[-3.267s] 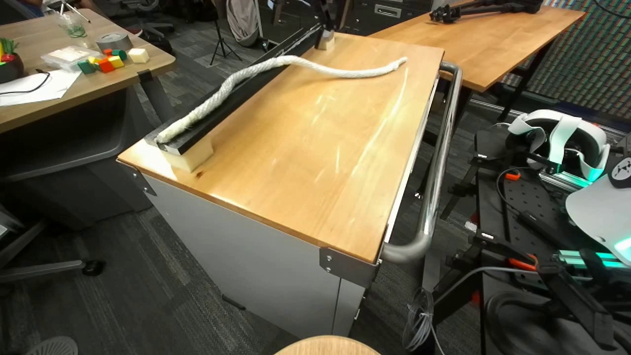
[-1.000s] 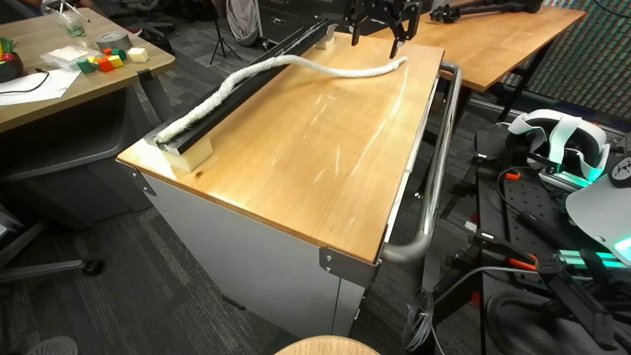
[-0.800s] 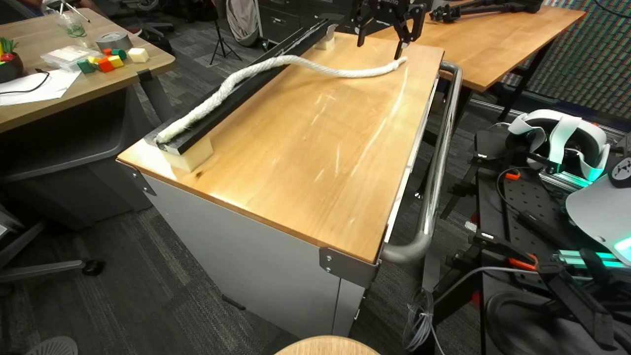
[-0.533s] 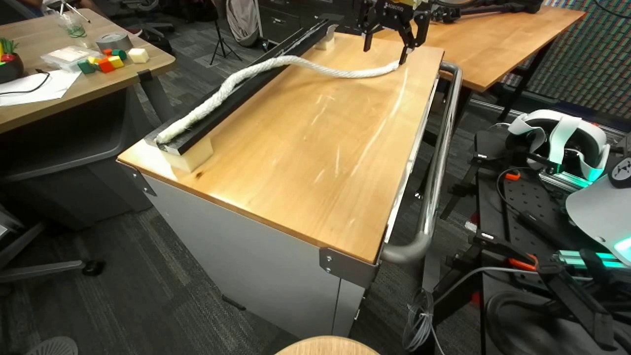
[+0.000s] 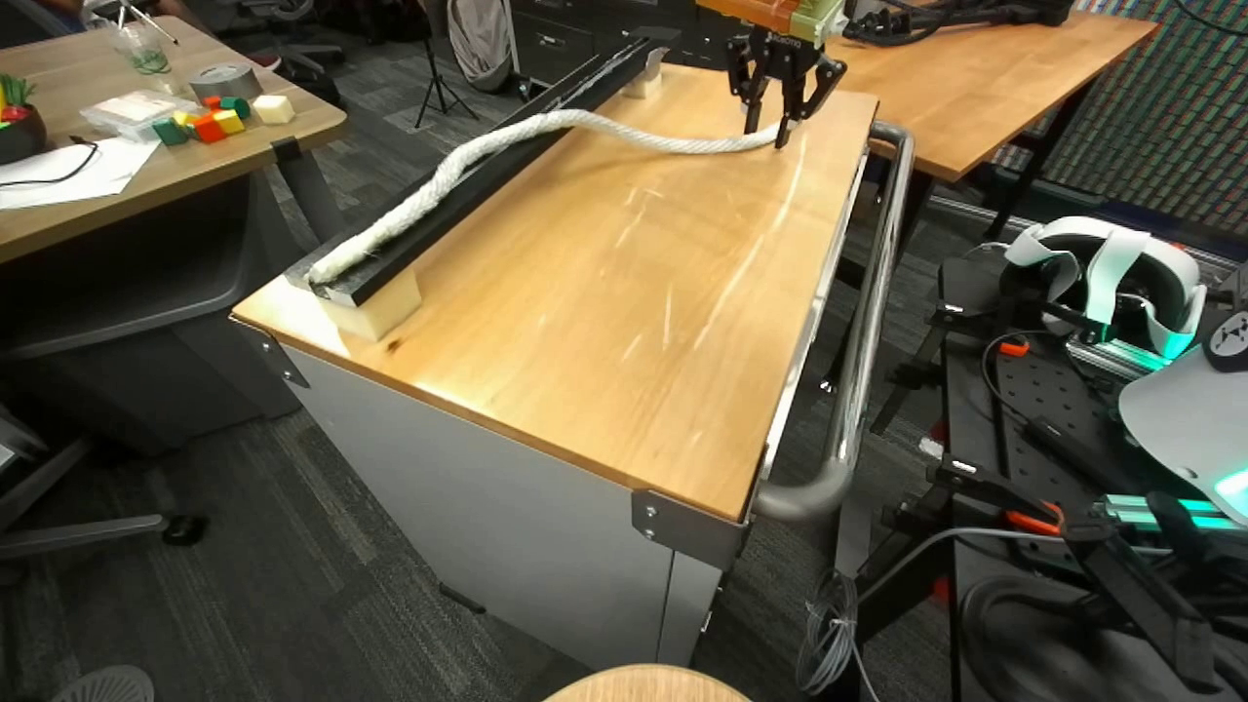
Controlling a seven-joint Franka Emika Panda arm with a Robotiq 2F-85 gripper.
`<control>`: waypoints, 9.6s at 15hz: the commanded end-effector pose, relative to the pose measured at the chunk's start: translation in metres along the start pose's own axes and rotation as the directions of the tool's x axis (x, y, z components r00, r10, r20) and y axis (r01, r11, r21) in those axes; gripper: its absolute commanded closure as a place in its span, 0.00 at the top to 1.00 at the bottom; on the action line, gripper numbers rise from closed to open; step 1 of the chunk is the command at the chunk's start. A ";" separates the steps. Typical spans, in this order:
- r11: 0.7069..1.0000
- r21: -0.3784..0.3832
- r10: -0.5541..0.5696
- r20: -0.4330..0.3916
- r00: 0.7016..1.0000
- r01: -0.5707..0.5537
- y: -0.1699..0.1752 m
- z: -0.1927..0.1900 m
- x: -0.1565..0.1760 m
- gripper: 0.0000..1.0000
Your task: Put the rope along the center of the black object
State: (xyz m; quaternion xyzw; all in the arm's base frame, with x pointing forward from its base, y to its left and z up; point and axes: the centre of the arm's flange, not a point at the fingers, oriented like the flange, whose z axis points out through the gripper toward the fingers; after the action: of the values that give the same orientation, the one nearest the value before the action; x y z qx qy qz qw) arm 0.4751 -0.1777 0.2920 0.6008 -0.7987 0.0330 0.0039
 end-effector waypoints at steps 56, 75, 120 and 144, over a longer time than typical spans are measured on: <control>0.999 0.046 0.027 -0.142 0.989 -0.020 -0.201 -0.210 -0.072 0.15; 0.991 -0.134 -0.031 -0.262 0.965 -0.004 -0.245 -0.192 -0.069 0.10; 0.999 -0.046 0.008 -0.173 0.985 -0.016 -0.272 -0.077 -0.029 0.02; 0.985 -0.157 0.057 -0.092 0.994 -0.071 -0.259 -0.067 -0.014 0.02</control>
State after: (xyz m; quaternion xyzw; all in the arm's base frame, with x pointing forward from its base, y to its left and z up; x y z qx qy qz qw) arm 0.7269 -0.2295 0.3629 0.5719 -0.8146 0.0197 0.0942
